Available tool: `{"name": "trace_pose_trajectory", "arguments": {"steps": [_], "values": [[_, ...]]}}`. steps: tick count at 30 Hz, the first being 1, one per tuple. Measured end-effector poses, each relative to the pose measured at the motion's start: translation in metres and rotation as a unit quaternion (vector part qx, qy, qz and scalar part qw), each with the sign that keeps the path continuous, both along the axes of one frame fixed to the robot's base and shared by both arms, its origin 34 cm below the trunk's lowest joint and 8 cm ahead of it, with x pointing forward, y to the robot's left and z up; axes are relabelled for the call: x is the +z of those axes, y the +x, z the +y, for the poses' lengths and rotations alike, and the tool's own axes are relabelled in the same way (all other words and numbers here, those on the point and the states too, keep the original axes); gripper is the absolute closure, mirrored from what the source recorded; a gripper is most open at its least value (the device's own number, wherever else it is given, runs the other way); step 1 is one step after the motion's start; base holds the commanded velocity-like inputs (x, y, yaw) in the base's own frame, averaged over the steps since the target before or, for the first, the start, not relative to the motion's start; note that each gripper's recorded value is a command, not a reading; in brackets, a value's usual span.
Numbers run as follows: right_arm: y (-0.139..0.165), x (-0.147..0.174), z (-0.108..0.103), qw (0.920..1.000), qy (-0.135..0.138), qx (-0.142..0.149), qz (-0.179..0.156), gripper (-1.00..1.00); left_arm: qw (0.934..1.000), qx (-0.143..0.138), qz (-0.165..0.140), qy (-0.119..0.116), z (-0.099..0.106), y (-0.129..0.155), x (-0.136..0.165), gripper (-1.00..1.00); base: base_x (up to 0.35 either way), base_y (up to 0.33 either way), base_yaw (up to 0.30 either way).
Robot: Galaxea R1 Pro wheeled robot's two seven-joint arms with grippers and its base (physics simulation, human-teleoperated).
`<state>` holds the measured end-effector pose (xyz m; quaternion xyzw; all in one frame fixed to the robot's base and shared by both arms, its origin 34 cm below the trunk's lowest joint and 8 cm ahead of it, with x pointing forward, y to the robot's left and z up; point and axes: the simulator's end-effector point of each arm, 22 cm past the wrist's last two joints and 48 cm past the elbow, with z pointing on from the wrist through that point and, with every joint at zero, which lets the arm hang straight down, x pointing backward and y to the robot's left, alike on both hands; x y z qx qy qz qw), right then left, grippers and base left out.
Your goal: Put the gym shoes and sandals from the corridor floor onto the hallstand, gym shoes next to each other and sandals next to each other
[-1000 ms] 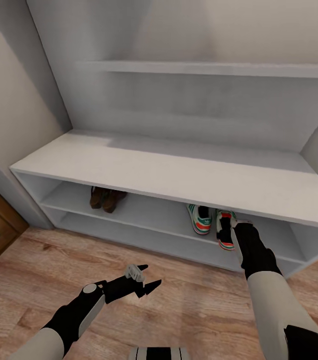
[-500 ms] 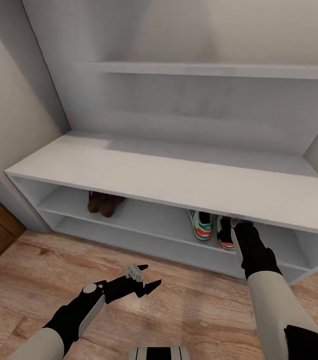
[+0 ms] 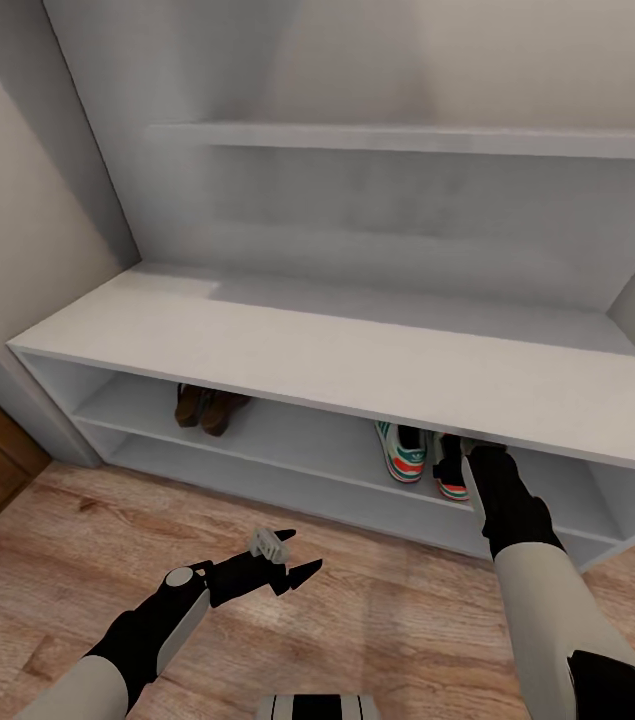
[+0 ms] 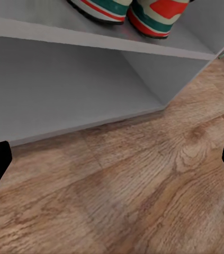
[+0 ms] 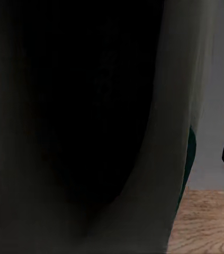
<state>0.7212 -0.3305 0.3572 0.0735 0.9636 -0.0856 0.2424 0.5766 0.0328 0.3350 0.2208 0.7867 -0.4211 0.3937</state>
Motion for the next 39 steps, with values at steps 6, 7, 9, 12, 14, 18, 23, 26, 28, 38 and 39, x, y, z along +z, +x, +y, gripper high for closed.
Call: {"name": "trace_pose_trajectory", "arguments": {"steps": [6,7,9,12,14,18,23,26,28,38,39], "values": [[0.0,0.0,0.0002,1.0,0.0,0.0,0.0,-1.0,1.0,0.0,0.0,0.0,0.0001,0.0,0.0,-1.0,0.0,0.0,0.0],[-0.0001,-0.0001,0.0002,1.0,0.0,0.0,0.0,-1.0,1.0,0.0,0.0,0.0,0.0,0.0,0.0,-1.0,0.0,0.0,0.0],[-0.0001,-0.0002,0.0003,1.0,0.0,0.001,0.0,-1.0,1.0,0.0,0.0,0.0,-0.0001,0.0001,0.0001,-1.0,0.0,0.0,0.0],[-0.0001,-0.0002,0.0002,1.0,0.0,0.0,0.0,-1.0,1.0,0.0,0.0,0.0,0.0001,0.0,0.0,-1.0,0.0,0.0,0.0],[0.0,-0.0001,0.0001,1.0,0.0,0.0,0.0,-1.0,1.0,0.0,0.0,0.0,-0.0001,0.0001,0.0002,-1.0,0.0,0.0,0.0],[-0.0001,-0.0003,0.0009,1.0,0.001,0.0,0.0,-1.0,1.0,0.0,0.0,0.0,0.0001,0.0002,0.0002,-1.0,0.0,0.0,0.0],[-0.0061,-0.0063,0.0028,1.0,-0.001,0.003,0.005,-1.0,1.0,0.0,-0.001,0.0,-0.0003,0.0004,0.0006,-1.0,0.0,0.0,0.0],[-0.0063,-0.0066,0.0032,1.0,-0.001,0.004,0.005,-1.0,1.0,0.0,-0.001,-0.001,-0.0007,-0.0001,0.0005,-1.0,0.0,0.0,0.0],[-0.0061,-0.0065,0.0042,1.0,-0.001,0.006,0.005,-1.0,1.0,0.0,0.0,-0.002,-0.0026,-0.0013,0.0006,-1.0,0.0,0.0,0.0],[-0.004,-0.0057,0.0092,0.9998,-0.007,0.018,0.005,-1.0,1.0,-0.001,0.001,-0.004,-0.0048,-0.0025,0.0003,-1.0,-0.092,0.0,0.0],[-0.0041,-0.0058,0.0093,0.9998,-0.007,0.018,0.005,-1.0,1.0,-0.001,0.001,-0.004,-0.0049,-0.0025,0.0003,-1.0,-0.299,0.0,0.0]]}}
